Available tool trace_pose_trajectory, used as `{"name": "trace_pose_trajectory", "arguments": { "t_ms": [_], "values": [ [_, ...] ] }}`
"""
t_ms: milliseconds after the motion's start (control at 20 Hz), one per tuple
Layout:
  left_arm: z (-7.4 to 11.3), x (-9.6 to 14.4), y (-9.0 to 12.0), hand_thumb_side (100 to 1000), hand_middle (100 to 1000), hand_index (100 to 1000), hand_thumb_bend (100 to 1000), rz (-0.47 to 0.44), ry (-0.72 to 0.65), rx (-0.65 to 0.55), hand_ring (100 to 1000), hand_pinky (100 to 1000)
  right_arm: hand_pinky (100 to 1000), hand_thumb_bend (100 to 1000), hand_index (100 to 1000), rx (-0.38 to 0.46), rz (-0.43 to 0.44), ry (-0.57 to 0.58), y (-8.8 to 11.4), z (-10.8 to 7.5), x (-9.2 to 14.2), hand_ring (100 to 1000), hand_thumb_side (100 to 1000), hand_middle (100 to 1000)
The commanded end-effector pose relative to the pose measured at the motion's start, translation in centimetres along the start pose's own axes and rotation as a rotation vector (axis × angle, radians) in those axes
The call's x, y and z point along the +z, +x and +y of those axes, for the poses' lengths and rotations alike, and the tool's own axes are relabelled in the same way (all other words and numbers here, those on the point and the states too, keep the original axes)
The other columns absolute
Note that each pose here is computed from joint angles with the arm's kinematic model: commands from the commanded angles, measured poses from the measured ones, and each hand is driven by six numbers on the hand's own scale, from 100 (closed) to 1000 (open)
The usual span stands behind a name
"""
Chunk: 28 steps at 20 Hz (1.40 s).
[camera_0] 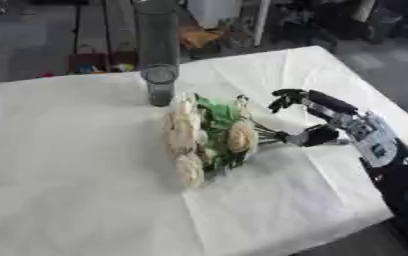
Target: Arrange flowers into the vase.
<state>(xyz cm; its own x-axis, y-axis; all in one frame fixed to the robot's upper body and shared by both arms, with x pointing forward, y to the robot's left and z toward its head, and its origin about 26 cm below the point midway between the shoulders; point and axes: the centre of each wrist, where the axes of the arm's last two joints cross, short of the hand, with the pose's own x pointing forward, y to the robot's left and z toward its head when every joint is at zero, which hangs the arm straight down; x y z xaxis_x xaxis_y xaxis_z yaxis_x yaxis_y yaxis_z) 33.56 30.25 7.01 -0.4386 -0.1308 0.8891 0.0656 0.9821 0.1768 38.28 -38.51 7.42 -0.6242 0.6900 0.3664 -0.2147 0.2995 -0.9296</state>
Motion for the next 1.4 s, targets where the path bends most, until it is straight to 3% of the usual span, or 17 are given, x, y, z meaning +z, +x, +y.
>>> {"name": "trace_pose_trajectory", "arguments": {
  "t_ms": [50,1400],
  "values": [
    [0.1,-0.4,0.6,786,748,809,760,-0.024,-0.009,-0.008,605,589,760,413,826,0.131,-0.146,0.179,0.1,-1.1,-0.1,963,290,669],
    [0.0,-0.3,0.5,789,749,810,760,-0.02,-0.011,-0.004,611,589,690,451,783,0.28,-0.114,0.168,0.6,0.2,-0.8,873,261,616]
  ]
}}
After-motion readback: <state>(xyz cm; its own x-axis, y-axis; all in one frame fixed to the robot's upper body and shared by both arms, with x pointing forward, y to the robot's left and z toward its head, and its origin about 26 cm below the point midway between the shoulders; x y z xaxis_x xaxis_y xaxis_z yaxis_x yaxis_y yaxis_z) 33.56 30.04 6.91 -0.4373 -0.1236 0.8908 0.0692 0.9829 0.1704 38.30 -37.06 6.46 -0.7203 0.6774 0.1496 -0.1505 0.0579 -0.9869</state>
